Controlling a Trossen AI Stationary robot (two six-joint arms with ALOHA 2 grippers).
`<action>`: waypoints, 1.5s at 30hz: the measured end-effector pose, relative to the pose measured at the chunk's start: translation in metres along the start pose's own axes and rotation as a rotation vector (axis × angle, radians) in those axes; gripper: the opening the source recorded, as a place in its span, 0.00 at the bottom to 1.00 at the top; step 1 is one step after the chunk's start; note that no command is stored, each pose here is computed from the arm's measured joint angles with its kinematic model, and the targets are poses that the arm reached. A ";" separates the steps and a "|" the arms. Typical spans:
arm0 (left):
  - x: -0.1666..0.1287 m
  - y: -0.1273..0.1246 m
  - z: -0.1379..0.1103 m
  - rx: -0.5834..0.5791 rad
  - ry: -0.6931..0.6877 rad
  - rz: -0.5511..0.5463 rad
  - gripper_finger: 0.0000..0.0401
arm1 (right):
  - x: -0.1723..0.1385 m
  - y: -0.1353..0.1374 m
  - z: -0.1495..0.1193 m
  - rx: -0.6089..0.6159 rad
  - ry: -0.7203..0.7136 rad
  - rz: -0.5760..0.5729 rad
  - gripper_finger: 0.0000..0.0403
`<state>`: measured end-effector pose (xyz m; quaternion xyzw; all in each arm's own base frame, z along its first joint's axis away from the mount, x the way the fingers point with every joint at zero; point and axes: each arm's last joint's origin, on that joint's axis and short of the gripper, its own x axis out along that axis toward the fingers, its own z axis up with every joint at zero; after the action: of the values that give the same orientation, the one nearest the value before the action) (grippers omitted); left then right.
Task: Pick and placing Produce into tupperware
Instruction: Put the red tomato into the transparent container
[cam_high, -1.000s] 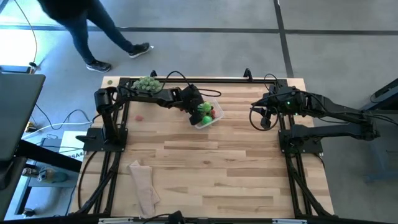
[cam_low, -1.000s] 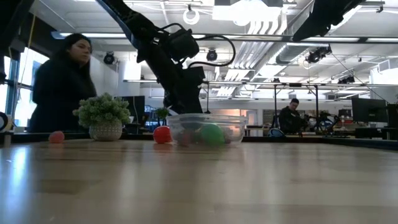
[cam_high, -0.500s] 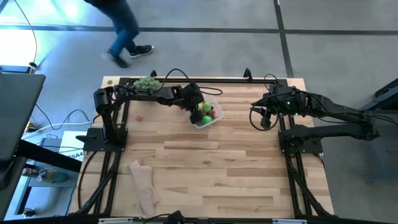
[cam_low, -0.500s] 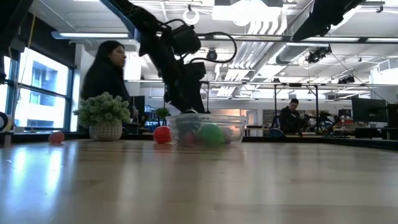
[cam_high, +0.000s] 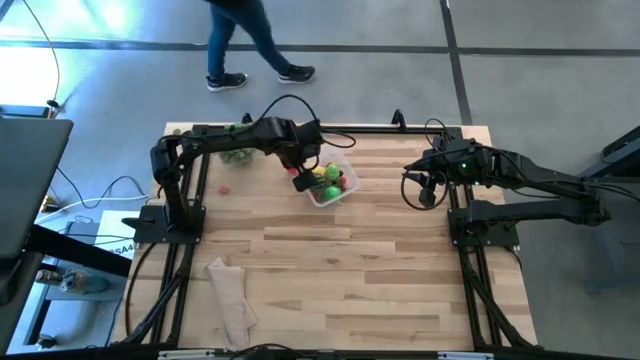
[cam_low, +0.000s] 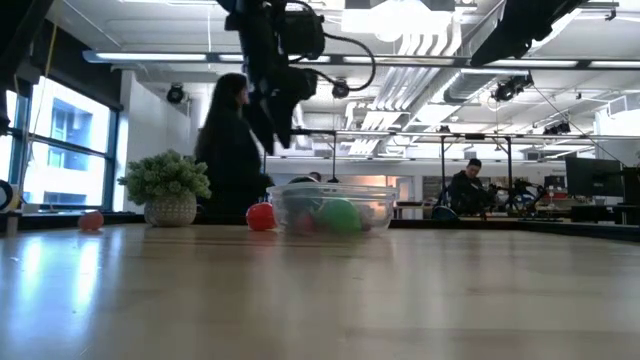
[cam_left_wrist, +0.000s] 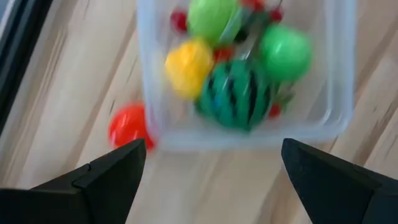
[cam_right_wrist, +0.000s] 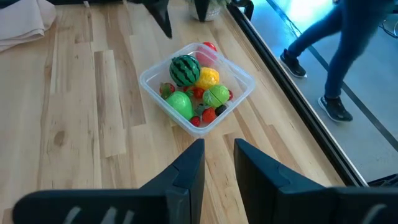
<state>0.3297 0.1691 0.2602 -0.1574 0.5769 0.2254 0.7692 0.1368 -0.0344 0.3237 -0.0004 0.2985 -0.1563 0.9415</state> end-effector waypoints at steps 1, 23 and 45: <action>-0.003 0.001 -0.002 -0.014 0.032 0.010 0.91 | 0.000 0.000 0.000 0.000 0.000 0.000 0.19; 0.045 0.063 -0.044 0.064 0.197 0.162 0.91 | 0.000 0.000 0.000 0.000 0.000 0.000 0.19; 0.048 0.076 -0.033 0.723 0.062 0.004 0.91 | 0.000 0.000 0.000 0.000 0.000 0.000 0.19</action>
<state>0.2735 0.2249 0.2057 0.1192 0.6427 0.0033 0.7568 0.1368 -0.0344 0.3237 -0.0004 0.2983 -0.1563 0.9416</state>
